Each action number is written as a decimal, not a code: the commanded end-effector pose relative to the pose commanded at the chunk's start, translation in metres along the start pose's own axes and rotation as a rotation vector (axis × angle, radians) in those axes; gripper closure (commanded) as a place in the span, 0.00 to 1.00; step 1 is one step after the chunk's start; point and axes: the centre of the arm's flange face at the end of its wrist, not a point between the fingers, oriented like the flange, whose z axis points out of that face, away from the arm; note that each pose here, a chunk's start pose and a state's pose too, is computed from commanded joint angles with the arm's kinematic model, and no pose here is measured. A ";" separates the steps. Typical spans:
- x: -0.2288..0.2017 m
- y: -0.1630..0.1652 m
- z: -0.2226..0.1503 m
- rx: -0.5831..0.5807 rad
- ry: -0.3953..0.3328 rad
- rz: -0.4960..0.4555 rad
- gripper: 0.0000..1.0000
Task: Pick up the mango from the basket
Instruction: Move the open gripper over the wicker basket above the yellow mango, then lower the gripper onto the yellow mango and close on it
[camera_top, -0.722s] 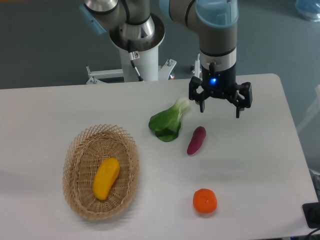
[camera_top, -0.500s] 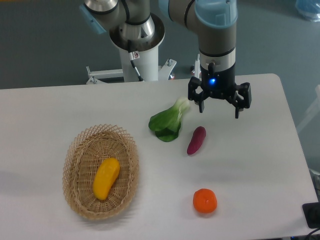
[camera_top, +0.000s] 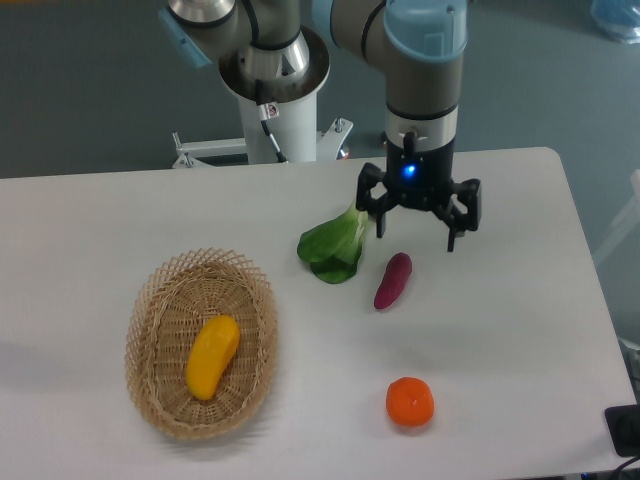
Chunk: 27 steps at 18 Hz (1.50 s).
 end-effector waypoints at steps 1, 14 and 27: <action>0.022 -0.010 0.011 -0.005 0.028 0.019 0.00; 0.198 -0.031 0.104 -0.123 0.258 0.058 0.00; 0.228 -0.030 0.173 -0.164 0.266 0.101 0.00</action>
